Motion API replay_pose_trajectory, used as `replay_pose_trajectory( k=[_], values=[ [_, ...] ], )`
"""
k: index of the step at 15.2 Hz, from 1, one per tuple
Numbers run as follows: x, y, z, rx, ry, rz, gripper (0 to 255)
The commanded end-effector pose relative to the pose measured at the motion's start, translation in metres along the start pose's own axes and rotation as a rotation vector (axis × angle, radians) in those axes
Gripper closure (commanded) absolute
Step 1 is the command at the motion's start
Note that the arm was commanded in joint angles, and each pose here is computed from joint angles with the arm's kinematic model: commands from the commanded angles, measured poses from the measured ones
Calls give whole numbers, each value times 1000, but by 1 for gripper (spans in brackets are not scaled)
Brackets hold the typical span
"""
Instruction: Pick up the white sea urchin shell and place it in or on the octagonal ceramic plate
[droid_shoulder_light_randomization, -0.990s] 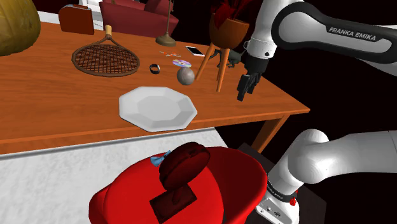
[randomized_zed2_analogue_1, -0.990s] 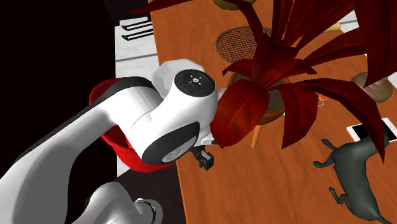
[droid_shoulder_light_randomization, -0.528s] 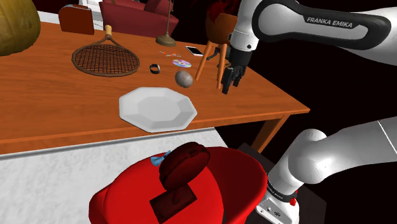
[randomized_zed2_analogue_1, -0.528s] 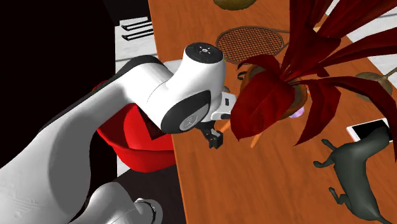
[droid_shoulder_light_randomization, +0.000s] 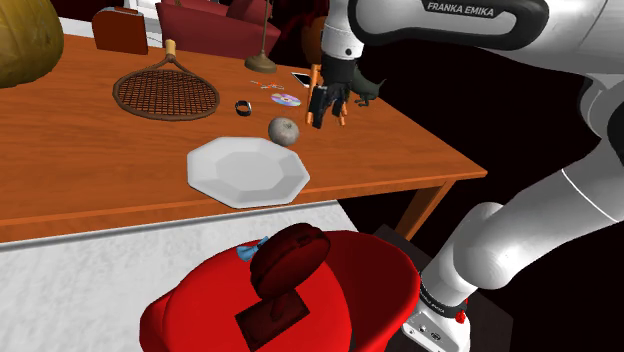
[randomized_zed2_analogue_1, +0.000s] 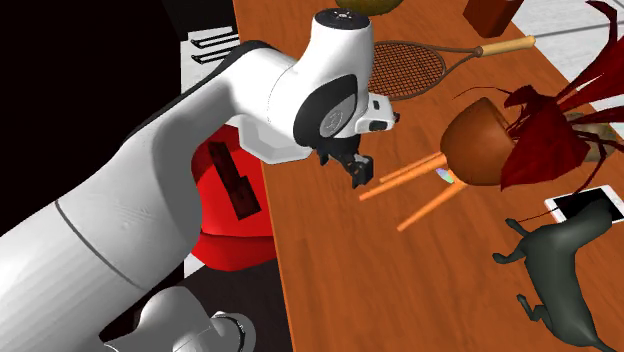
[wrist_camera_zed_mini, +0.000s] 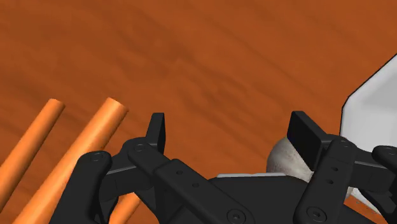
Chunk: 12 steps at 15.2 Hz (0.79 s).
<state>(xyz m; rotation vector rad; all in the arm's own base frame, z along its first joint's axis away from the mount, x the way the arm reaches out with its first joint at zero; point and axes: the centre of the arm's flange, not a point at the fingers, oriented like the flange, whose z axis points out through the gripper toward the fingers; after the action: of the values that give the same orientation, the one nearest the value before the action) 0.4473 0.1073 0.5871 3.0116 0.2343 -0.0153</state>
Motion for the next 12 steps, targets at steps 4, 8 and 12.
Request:
replay_pose_trajectory(
  k=[4, 8, 12],
  values=[
    [57, -27, -16, -30, 30, -38, 0],
    [83, -40, -18, -45, 44, -56, 0],
    [84, -39, 3, -45, 44, -56, 0]
  ],
)
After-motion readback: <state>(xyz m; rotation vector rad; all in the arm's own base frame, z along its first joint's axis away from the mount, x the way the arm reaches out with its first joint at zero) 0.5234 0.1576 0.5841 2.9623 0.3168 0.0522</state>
